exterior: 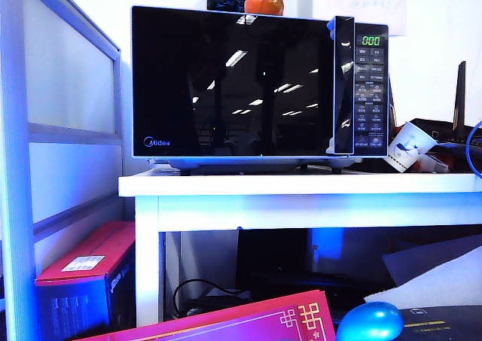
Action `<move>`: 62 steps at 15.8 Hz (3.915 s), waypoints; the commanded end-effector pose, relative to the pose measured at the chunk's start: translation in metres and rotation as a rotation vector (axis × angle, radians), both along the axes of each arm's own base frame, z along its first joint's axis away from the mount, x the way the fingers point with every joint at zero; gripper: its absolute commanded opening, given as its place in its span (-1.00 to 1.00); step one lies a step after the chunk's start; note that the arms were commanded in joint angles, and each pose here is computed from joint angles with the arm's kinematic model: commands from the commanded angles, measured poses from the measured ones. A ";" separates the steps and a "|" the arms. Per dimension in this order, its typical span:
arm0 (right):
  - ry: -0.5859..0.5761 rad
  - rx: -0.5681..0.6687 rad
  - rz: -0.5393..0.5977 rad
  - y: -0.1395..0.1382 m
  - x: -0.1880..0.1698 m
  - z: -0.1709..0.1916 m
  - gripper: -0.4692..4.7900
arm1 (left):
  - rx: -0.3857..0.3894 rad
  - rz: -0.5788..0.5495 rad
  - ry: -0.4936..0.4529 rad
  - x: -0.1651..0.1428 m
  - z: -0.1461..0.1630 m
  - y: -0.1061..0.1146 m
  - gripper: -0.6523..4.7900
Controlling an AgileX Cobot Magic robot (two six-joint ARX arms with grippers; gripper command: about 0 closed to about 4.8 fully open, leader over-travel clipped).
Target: Open the microwave door, place the orange inside the microwave, then close the microwave door.
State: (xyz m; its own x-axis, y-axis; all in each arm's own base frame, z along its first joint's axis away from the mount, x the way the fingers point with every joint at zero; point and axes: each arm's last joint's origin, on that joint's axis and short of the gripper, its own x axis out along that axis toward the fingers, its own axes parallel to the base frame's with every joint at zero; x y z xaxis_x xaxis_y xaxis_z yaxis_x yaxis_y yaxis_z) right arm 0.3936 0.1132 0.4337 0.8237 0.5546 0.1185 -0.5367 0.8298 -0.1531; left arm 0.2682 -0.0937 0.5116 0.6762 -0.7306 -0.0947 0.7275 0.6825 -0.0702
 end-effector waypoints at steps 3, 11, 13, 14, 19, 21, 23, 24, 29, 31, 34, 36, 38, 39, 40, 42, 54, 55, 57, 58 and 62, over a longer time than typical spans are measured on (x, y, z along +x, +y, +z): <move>-0.032 0.009 0.000 0.001 0.000 0.004 1.00 | 0.003 -0.007 -0.012 0.004 -0.001 -0.003 -0.70; -0.032 0.013 -0.023 0.002 0.005 0.004 1.00 | 0.001 -0.007 -0.017 0.004 0.000 -0.003 -0.70; -0.024 0.012 -0.027 0.003 0.007 0.002 1.00 | 0.001 -0.006 -0.017 0.004 0.000 -0.003 -0.70; 0.028 -0.002 -0.039 0.002 0.006 0.000 1.00 | 0.001 -0.005 -0.017 0.004 0.000 -0.003 -0.70; 0.294 -0.114 -0.210 -0.006 -0.007 -0.006 1.00 | 0.009 -0.007 -0.052 0.005 0.002 -0.003 -0.70; 0.306 -0.119 -0.224 -0.012 -0.027 0.008 1.00 | 0.011 -0.008 -0.053 0.004 0.002 -0.003 -0.70; 0.277 -0.110 -0.262 -0.019 -0.049 0.028 1.00 | 0.010 -0.007 -0.055 0.005 0.002 -0.003 -0.70; 0.280 -0.111 -0.269 -0.022 -0.059 0.034 1.00 | 0.009 -0.007 -0.059 0.005 0.002 -0.003 -0.70; 0.426 -0.113 -0.290 -0.026 -0.071 0.024 1.00 | 0.004 -0.010 -0.071 0.005 0.003 -0.003 -0.70; 0.448 -0.111 -0.291 -0.024 -0.064 0.006 1.00 | 0.005 -0.010 -0.071 0.005 0.003 -0.003 -0.70; 0.440 -0.091 -0.329 -0.021 -0.052 -0.024 1.00 | 0.005 -0.010 -0.070 0.005 0.003 -0.003 -0.70; 0.376 -0.036 -0.368 -0.021 -0.044 -0.041 1.00 | 0.006 -0.010 -0.068 0.005 0.003 -0.003 -0.70; 0.315 -0.001 -0.368 -0.019 -0.036 -0.055 1.00 | 0.006 -0.010 -0.068 0.005 0.003 -0.003 -0.70; 0.300 0.006 -0.366 -0.017 -0.031 -0.059 1.00 | 0.006 -0.010 -0.068 0.005 0.003 -0.003 -0.70; 0.287 0.012 -0.365 -0.016 -0.025 -0.063 1.00 | 0.006 -0.010 -0.068 0.005 0.003 -0.003 -0.70; 0.269 0.020 -0.364 -0.013 -0.015 -0.071 1.00 | 0.006 -0.010 -0.066 0.005 0.003 -0.003 -0.70; 0.204 0.054 -0.465 -0.009 0.013 -0.096 0.57 | 0.008 -0.010 -0.060 0.005 0.002 -0.003 -0.70; 0.203 0.054 -0.465 -0.009 0.013 -0.096 0.43 | 0.010 -0.010 -0.055 0.004 0.002 -0.003 -0.70; 0.203 0.054 -0.465 -0.009 0.013 -0.096 0.29 | 0.011 -0.010 -0.050 0.004 0.001 -0.003 -0.70; 0.203 0.054 -0.465 -0.009 0.013 -0.096 0.29 | 0.012 -0.010 -0.049 0.004 0.001 -0.003 -0.70; 0.200 0.056 -0.464 -0.009 0.012 -0.095 0.28 | 0.015 -0.010 -0.048 0.004 0.001 -0.003 -0.70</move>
State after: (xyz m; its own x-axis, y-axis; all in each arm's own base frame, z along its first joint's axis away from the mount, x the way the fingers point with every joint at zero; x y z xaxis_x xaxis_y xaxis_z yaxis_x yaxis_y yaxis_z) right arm 0.4074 0.1041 0.3332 0.9891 0.1248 -0.0780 -0.1280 0.9911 -0.0376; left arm 0.2749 -0.0973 0.5089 0.6747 -0.7325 -0.0906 0.7322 0.6797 -0.0428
